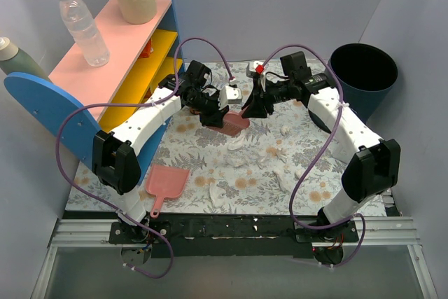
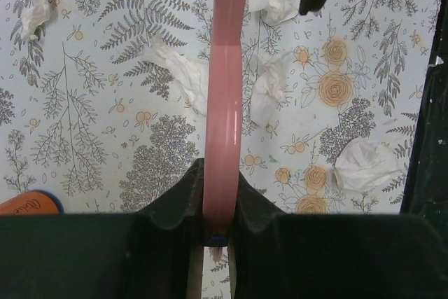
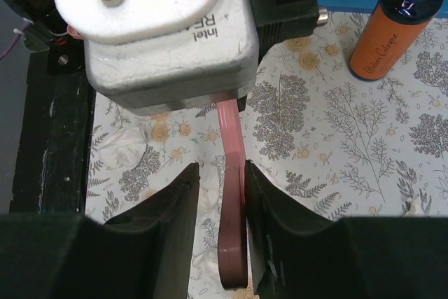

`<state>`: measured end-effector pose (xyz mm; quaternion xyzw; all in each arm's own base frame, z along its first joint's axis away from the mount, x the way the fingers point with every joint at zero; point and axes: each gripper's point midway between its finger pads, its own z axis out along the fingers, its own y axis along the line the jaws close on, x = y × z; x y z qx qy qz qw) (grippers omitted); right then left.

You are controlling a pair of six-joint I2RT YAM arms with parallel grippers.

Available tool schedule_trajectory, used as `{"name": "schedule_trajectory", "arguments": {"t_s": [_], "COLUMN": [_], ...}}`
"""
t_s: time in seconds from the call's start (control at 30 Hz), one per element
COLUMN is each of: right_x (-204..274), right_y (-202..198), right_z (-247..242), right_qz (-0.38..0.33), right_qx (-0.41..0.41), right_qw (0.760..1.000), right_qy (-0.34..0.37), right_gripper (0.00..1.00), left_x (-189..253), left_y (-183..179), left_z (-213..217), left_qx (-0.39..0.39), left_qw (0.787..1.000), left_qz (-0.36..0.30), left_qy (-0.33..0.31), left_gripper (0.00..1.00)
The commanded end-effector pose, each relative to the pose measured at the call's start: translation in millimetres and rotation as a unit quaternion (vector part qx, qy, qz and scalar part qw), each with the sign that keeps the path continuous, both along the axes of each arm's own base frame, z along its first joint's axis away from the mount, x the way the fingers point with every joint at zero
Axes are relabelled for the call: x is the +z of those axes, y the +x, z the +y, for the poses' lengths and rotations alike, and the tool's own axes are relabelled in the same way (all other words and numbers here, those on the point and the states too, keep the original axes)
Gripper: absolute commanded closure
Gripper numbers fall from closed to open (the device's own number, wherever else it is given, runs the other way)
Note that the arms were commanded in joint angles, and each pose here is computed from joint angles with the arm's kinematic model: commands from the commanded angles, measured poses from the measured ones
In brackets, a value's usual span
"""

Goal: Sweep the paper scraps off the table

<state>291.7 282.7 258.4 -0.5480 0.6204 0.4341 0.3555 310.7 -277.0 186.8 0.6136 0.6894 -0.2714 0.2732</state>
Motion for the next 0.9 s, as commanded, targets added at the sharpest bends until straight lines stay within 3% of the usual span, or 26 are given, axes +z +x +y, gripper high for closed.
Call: {"name": "schedule_trajectory", "arguments": {"t_s": [0.0, 0.33, 0.43, 0.5, 0.53, 0.57, 0.67, 0.77, 0.8, 0.87], "right_x": [2.9, -1.1, 0.8, -0.1, 0.5, -0.5, -4.6, -9.1, -12.0, -18.7], "right_y": [-9.5, -10.1, -10.4, -8.3, -7.4, -5.4, 9.2, 19.4, 22.6, 19.6], "right_z": [-0.5, -2.5, -2.1, -2.2, -3.1, -4.1, -14.2, -32.0, -39.5, -53.2], "right_qz": [-0.004, -0.007, -0.005, -0.007, -0.008, -0.006, -0.01, -0.014, -0.01, -0.002], "right_qx": [0.007, 0.005, 0.003, -0.003, -0.007, -0.019, -0.083, -0.151, -0.171, -0.205], "right_qw": [1.0, 1.0, 1.0, 1.0, 1.0, 1.0, 0.996, 0.987, 0.983, 0.976], "right_qy": [0.005, 0.0, 0.002, 0.001, 0.0, -0.006, -0.035, -0.058, -0.062, -0.071], "right_gripper": [0.61, 0.66, 0.77, 0.96, 0.99, 0.99, 0.99, 0.99, 0.99, 0.99], "left_x": [26.4, 27.2, 26.9, 27.4, 26.2, 24.5, 21.9, 14.3, 9.8, -7.4], "left_y": [-0.5, -1.5, -1.1, 1.6, 4.2, 6.2, 14.5, 13.2, 7.0, -15.1], "left_z": [-8.5, -7.6, -6.9, -7.5, -6.5, -4.7, 1.3, 18.5, 24.5, 46.1], "left_qx": [-0.007, -0.005, -0.001, 0.012, 0.021, 0.032, 0.077, 0.136, 0.145, 0.159], "left_qw": [0.999, 0.999, 0.999, 0.999, 0.999, 0.999, 0.996, 0.99, 0.989, 0.986], "left_qz": [-0.026, -0.023, -0.023, -0.022, -0.025, -0.024, -0.03, -0.031, -0.024, -0.004], "left_qy": [-0.037, -0.038, -0.036, -0.038, -0.034, -0.03, -0.019, 0.003, 0.011, 0.049], "left_gripper": [1.0, 1.0, 1.0, 1.0, 0.97, 0.78, 0.57, 0.46, 0.37, 0.34]}}
